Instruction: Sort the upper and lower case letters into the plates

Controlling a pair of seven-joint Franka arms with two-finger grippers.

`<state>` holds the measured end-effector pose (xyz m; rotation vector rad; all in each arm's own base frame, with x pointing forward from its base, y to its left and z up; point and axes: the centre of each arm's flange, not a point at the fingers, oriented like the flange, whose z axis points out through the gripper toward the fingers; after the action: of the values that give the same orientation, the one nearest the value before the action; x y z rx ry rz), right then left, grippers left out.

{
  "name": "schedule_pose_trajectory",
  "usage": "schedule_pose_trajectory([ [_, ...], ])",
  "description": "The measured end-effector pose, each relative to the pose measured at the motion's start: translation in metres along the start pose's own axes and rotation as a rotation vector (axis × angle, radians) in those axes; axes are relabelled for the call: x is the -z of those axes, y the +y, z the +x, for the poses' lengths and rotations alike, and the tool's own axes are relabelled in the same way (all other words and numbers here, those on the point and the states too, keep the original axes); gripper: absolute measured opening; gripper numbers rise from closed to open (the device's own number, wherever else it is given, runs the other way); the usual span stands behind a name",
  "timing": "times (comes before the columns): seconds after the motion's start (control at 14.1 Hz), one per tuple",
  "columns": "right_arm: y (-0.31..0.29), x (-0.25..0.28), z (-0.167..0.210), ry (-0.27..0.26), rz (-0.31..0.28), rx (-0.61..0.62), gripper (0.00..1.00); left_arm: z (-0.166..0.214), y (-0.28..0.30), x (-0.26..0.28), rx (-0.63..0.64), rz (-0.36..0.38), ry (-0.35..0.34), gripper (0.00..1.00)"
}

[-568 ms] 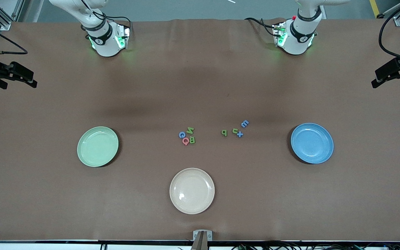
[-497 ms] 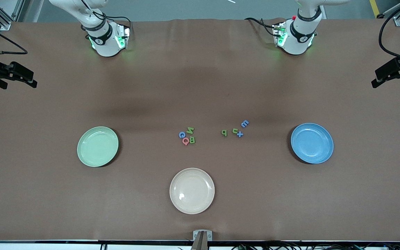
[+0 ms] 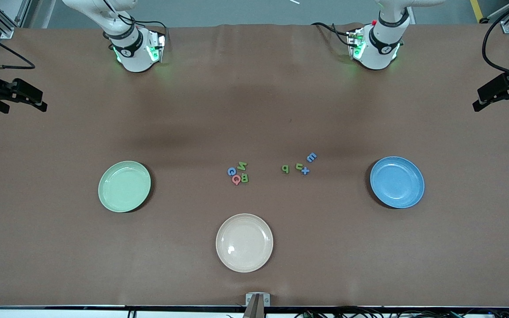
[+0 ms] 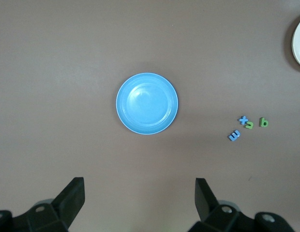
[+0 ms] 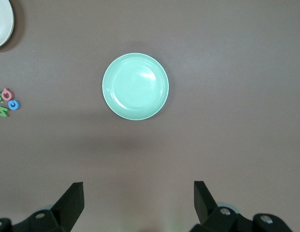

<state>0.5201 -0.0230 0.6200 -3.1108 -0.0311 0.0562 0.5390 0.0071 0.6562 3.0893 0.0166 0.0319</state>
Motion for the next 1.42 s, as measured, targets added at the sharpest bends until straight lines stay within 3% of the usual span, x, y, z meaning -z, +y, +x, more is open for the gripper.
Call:
schedule_pose_trajectory([
  [0.28, 0.0, 0.0, 0.0, -0.001, 0.0, 0.0, 1.0, -0.006, 0.03, -0.017, 0.038, -0.002, -0.077, 1.0],
  [0.64, -0.002, -0.001, 0.0, -0.005, 0.018, 0.001, 1.0, -0.009, 0.135, -0.077, 0.251, 0.012, -0.181, 1.0],
  [1.07, -0.003, -0.002, -0.001, -0.009, 0.026, -0.006, 1.0, -0.025, 0.239, -0.218, 0.556, 0.024, -0.163, 1.0],
  [1.42, -0.003, -0.003, -0.001, -0.011, 0.027, -0.008, 1.0, -0.038, 0.278, -0.322, 0.636, 0.046, -0.126, 1.0],
])
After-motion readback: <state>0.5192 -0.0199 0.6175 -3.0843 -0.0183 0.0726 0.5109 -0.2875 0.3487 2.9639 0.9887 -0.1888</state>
